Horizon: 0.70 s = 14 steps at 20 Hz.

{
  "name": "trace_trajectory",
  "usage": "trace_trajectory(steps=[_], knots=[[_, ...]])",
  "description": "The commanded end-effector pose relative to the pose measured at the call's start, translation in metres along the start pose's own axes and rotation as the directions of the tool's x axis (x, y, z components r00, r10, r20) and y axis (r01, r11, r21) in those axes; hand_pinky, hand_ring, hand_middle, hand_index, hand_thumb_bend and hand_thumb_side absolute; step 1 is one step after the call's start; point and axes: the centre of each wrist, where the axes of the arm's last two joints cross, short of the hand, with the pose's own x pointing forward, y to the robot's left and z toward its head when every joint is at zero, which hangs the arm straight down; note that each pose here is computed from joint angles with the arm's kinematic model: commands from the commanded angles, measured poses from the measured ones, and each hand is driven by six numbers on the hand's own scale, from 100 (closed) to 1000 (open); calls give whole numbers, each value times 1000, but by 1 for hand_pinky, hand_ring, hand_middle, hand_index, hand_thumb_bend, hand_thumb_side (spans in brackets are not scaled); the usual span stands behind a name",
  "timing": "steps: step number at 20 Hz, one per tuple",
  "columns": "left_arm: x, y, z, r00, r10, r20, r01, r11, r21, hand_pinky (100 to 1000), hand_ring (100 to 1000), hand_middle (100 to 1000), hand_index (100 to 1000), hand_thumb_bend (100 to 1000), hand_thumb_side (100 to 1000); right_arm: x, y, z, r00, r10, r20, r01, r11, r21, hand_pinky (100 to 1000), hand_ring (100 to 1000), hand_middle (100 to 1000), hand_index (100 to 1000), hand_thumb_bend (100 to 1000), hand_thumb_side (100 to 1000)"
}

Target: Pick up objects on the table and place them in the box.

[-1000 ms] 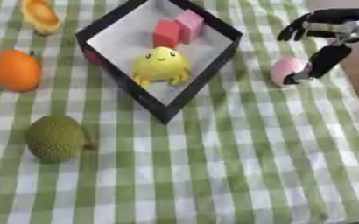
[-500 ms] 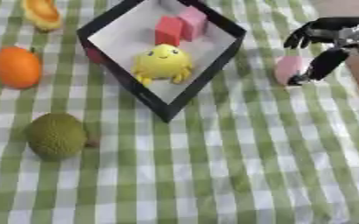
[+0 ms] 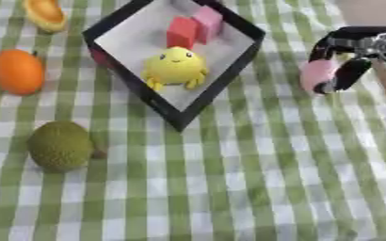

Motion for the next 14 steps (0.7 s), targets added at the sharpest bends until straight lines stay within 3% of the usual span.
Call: trace_trajectory(steps=[1,8,14], knots=[[11,5,-7,999,-2,38,1,1000,11,793,851,810,807,734,706,-2,-12,7,1000,14,6,-14,1000,-27,819,750,593,683,397,100],[10,7,-6,999,-12,36,12,1000,12,793,850,810,807,732,706,20,-26,26,994,47,96,-41,998,-55,781,687,490,569,376,100],[8,9,-5,999,-22,35,22,1000,12,793,850,810,807,732,705,46,-47,52,984,108,145,-83,983,-166,783,685,496,573,368,100]])
